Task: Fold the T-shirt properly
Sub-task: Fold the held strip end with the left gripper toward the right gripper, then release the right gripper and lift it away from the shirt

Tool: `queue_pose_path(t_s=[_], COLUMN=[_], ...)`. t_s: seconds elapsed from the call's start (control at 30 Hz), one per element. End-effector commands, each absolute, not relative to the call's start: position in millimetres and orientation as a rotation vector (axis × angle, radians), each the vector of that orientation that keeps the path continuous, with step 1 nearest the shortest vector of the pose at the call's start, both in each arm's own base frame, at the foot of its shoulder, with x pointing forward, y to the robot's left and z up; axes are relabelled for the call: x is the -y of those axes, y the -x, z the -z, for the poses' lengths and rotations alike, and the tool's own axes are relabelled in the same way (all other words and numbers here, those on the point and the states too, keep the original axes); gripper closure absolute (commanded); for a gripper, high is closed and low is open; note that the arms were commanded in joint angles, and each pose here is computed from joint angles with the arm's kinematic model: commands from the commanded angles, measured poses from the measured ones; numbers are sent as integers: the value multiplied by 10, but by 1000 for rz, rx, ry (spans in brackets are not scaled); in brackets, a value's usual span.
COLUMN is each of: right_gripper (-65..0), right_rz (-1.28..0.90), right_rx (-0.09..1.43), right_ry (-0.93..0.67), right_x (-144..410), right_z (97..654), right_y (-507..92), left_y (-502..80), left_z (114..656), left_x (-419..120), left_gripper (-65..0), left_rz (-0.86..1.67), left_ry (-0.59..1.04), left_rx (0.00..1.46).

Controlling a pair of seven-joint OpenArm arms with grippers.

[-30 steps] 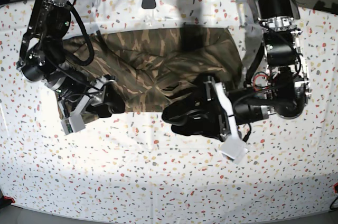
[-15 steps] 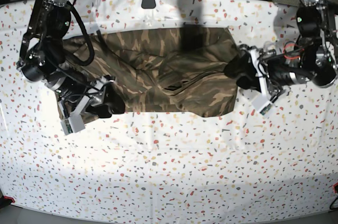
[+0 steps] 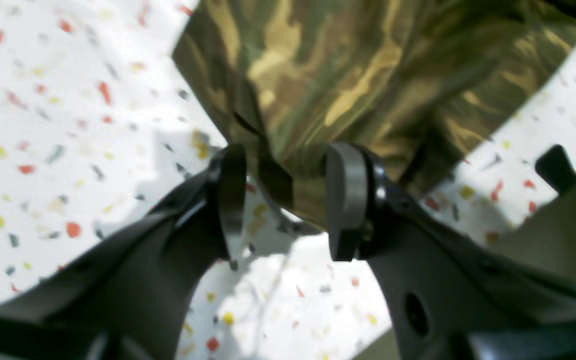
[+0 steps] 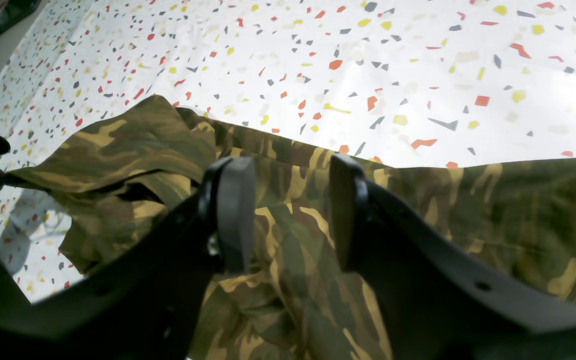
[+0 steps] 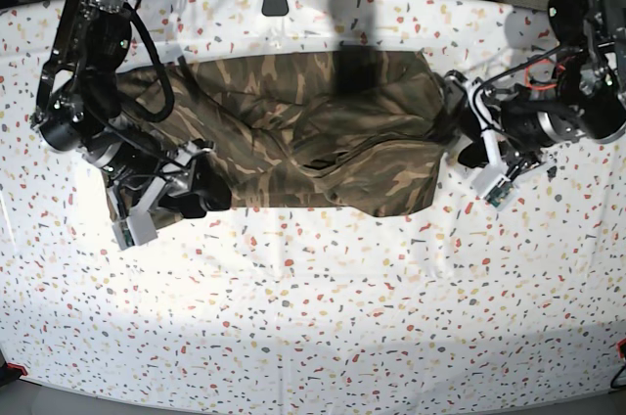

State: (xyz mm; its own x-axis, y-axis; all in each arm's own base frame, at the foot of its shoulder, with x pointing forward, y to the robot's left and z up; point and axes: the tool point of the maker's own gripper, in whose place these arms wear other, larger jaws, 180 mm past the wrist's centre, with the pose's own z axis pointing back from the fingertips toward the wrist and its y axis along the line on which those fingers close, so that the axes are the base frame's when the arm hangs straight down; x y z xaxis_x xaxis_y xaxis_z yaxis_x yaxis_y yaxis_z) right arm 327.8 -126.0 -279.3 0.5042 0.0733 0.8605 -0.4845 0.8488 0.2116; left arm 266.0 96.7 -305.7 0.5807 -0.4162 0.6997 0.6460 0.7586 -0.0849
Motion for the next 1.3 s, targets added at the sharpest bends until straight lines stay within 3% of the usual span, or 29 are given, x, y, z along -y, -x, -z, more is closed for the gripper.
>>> queue_pose_path(t_s=[0.0,0.17,0.27,0.37,0.47,0.97,1.27], right_gripper=[-254,-254,-254,-254,-254,-254,-254], right_rz=[-367,-363,-350,-305,-237,-202,-217], right_rx=[1054,1070,1210,1359,1368,871,831], right_ry=[-474,-517,-587,-375,-257,-263,-292], right_x=[1244,1197,1215,1668,1985,1867,1760], right_z=[2617,2560,2131,1746,1726,2805,2786], right_y=[-3338,-3331,-3311,-3296,-3148,-1705,-1487], left_y=[-2673,-2495,-2477,-2504,-2522,-2549,-2588], left_z=[2966,3027,3034,3001,2977,2991,3054], left_x=[-933,-823,-814,-800,-789,-826,-860], left_gripper=[-258,-258,-258,-258,-258,-258,-258], left_rz=[640,629,627,623,619,617,575], left_ry=[370,459,468,475,481,451,397], left_rx=[754,724,722,744,761,767,795])
